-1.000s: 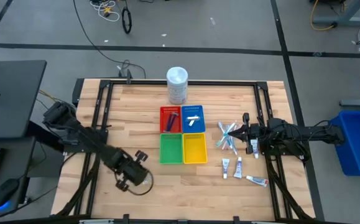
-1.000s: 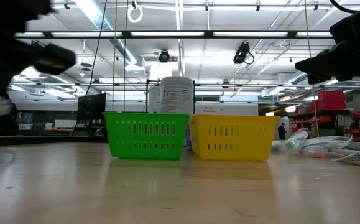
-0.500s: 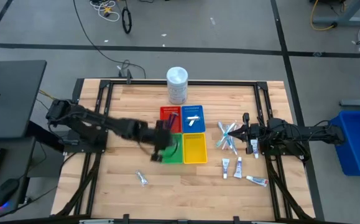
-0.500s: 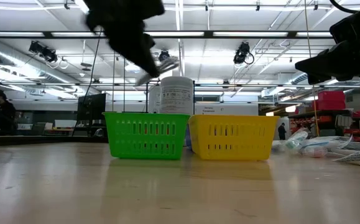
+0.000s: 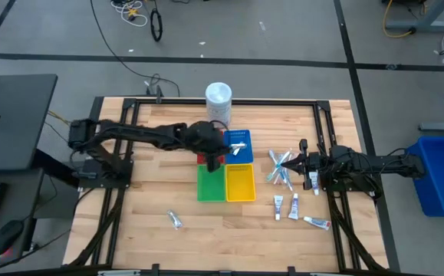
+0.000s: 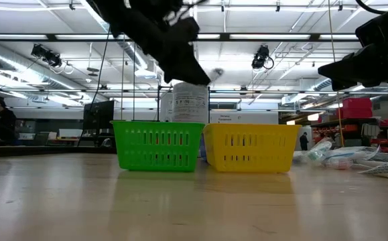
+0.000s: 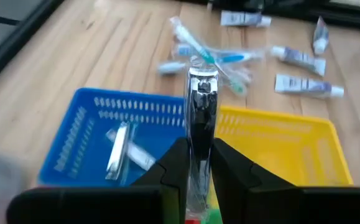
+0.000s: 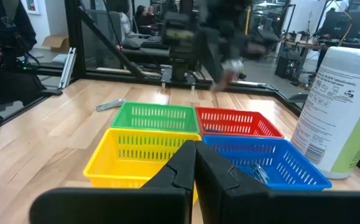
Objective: Pick & Place Travel size toiletries
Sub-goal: Put the silver nail cutter into the blue bin
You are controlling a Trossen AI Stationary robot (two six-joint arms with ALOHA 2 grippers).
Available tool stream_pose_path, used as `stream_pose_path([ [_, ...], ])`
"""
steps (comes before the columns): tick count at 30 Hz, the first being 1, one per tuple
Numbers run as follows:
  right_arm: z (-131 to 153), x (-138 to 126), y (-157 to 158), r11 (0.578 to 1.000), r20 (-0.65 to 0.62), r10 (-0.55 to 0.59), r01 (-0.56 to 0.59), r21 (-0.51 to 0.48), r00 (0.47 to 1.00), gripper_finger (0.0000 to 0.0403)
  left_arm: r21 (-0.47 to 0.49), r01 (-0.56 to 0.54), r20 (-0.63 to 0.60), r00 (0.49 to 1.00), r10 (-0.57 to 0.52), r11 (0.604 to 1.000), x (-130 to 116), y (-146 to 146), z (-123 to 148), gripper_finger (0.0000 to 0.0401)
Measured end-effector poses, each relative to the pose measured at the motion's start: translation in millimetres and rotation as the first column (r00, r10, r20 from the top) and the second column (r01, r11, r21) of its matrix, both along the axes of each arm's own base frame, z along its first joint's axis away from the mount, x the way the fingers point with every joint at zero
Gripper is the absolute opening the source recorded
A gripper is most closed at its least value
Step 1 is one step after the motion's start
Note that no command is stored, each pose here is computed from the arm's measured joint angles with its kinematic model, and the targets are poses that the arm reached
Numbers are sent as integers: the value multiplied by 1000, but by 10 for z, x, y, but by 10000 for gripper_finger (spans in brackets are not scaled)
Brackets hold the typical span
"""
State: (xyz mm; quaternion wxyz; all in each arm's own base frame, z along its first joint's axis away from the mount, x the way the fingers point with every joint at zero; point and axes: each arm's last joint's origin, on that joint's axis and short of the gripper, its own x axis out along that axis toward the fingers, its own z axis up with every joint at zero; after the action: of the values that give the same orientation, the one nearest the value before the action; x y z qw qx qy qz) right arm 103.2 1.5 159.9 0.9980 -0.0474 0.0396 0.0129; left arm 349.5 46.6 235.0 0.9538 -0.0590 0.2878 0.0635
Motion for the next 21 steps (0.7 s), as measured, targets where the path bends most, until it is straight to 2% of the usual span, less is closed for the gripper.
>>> stream_pose_path([
  [5,-1,1,0,1000,-1,-1,1,0,1000,13,-31,-33,-22,999,32,999,136,163,-283,57],
  [11,-1,1,0,1000,-1,0,0,0,1000,13,-35,-76,12,997,77,996,243,351,-485,57],
  [16,-1,1,0,1000,-2,0,0,0,1000,13,-35,-70,12,997,70,997,236,392,-489,65],
  [21,-1,1,0,1000,-2,0,0,0,1000,14,-41,-61,5,998,61,997,235,378,-495,99],
])
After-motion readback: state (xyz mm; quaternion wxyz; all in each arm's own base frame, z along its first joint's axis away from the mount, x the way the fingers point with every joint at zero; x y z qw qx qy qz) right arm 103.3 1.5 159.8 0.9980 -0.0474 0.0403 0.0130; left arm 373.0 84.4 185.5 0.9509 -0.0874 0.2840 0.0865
